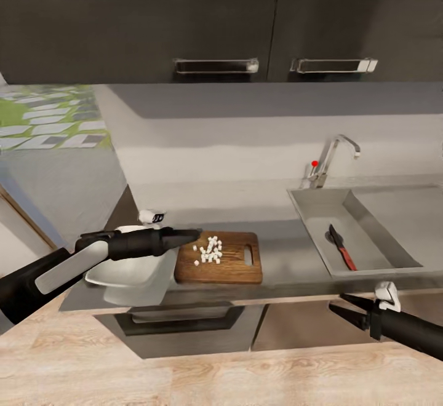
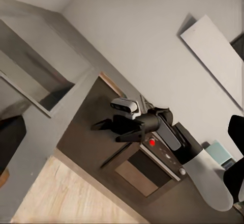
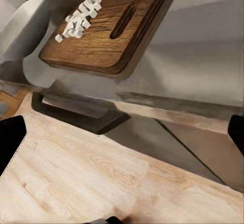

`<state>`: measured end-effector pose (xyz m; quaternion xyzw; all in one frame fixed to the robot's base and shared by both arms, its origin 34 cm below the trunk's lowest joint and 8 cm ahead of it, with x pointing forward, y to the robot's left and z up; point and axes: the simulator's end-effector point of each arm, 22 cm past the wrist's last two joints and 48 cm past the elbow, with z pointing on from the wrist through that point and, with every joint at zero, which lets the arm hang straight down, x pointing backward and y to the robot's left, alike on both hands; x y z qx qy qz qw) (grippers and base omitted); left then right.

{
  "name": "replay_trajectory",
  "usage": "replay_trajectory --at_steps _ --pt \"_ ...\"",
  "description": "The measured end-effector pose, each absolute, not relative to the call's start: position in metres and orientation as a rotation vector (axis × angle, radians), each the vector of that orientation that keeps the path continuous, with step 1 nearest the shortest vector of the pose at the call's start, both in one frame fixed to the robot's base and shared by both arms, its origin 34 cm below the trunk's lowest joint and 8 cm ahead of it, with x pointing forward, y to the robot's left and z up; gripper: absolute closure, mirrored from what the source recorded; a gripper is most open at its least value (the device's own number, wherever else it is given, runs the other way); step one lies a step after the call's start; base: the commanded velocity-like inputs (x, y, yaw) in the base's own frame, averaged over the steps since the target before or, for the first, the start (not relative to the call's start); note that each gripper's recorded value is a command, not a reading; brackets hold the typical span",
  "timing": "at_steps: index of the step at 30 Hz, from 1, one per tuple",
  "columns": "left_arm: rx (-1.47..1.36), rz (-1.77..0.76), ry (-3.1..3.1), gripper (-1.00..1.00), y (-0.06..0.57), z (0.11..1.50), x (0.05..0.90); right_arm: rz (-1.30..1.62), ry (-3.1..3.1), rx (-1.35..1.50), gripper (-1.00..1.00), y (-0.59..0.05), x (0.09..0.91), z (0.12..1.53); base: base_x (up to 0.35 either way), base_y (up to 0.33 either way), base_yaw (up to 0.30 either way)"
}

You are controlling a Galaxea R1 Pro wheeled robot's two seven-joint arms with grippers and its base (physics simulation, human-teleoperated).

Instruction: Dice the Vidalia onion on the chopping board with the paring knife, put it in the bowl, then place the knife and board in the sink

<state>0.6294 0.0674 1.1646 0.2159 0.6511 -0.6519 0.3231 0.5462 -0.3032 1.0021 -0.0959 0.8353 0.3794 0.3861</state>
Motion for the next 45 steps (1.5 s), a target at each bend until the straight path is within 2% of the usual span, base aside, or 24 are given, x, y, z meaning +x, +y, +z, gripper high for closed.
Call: replay_trajectory --at_steps 9,14,18,22,23,28,33,40,45 --pt "0.567 -1.710 1.709 -1.00 0.068 1.165 0.629 0.976 2.121 -0.264 -1.00 -0.298 0.545 1.002 -0.277 0.188 0.000" --pt "0.593 -1.730 1.679 -1.00 0.098 1.172 0.622 0.996 2.141 -0.262 -1.00 -0.291 0.543 0.998 -0.277 0.190 0.000" --pt "0.612 -1.758 1.647 -1.00 0.110 1.179 0.616 1.000 2.162 -0.180 -1.00 -0.286 0.584 1.018 -0.267 0.205 0.000" --pt "0.609 -1.755 1.647 -1.00 0.112 1.178 0.617 0.880 2.206 -0.126 -1.00 -0.290 0.625 1.024 -0.251 0.217 0.000" --pt "0.596 -1.748 1.655 -1.00 0.115 1.175 0.620 0.762 2.249 -0.086 -1.00 -0.297 0.649 1.024 -0.214 0.230 0.000" --pt "0.593 -1.752 1.655 -1.00 0.113 1.174 0.621 0.521 2.249 -0.098 -1.00 -0.295 0.703 1.041 -0.178 0.249 0.000" --pt "0.592 -1.750 1.654 -1.00 0.113 1.174 0.622 0.235 2.201 0.007 -1.00 -0.319 0.751 1.072 -0.047 0.112 0.000" --pt "0.586 -1.742 1.655 -1.00 0.114 1.173 0.623 -0.108 2.187 0.119 -1.00 -0.317 0.771 1.083 0.225 0.008 0.000" --pt "0.584 -1.739 1.657 -1.00 0.115 1.172 0.624 -0.070 2.197 0.082 -1.00 -0.291 0.772 1.079 0.332 0.074 0.000"
